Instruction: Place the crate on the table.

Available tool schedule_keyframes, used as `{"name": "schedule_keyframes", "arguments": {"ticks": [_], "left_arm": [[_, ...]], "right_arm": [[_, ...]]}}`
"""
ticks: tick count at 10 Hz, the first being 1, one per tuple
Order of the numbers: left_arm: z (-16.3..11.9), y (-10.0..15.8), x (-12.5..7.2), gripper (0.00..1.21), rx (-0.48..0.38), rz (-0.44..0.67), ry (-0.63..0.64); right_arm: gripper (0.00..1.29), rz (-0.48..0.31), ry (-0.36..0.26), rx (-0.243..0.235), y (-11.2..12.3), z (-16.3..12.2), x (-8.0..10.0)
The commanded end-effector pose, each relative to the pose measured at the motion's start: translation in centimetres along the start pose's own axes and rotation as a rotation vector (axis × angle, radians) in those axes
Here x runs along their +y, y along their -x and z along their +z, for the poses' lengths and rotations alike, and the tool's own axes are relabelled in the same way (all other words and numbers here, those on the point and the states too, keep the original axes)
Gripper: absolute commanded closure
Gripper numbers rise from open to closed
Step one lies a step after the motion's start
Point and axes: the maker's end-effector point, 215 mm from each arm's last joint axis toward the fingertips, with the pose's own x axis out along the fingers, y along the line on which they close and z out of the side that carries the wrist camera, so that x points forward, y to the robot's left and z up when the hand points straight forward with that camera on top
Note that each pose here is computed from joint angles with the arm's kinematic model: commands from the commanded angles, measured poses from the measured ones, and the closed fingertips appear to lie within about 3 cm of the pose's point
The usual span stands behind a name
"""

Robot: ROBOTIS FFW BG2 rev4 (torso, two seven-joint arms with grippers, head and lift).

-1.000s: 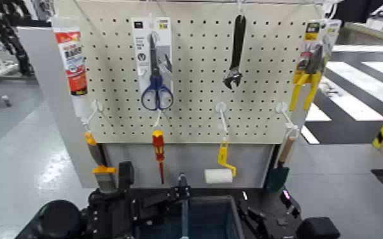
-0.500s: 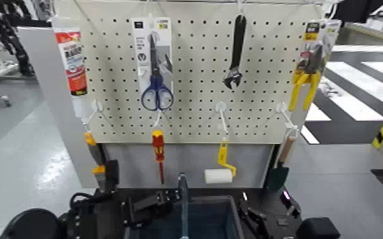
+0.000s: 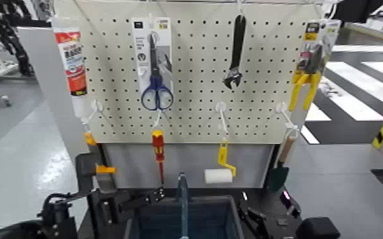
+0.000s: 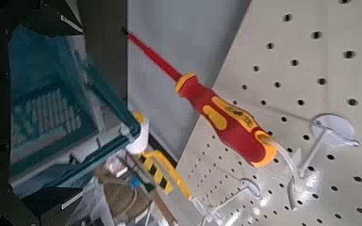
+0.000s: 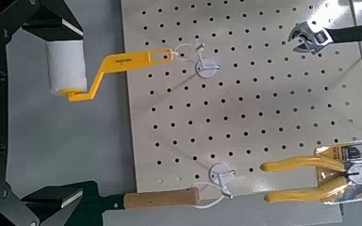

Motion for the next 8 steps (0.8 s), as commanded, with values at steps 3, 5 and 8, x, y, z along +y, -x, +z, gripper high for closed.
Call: {"name": "schedule_keyframes", "arguments": {"ticks": [3, 5, 8], "left_arm": [[1.9, 2.0, 3.3, 0.10, -0.192, 0.203, -0.257], [1.9, 4.0, 4.8, 0.10, -0.262, 0.301, -0.344], [2.9, 7.3, 5.6, 0.10, -0.400, 0.448, -0.447]], "right_arm": [[0.14, 0.000, 0.000, 0.000, 0.1, 0.1, 0.0], [0.14, -0.003, 0.003, 0.000, 0.1, 0.0, -0.2], [0.14, -0.002, 0.002, 0.000, 0.2, 0.1, -0.1]]}}
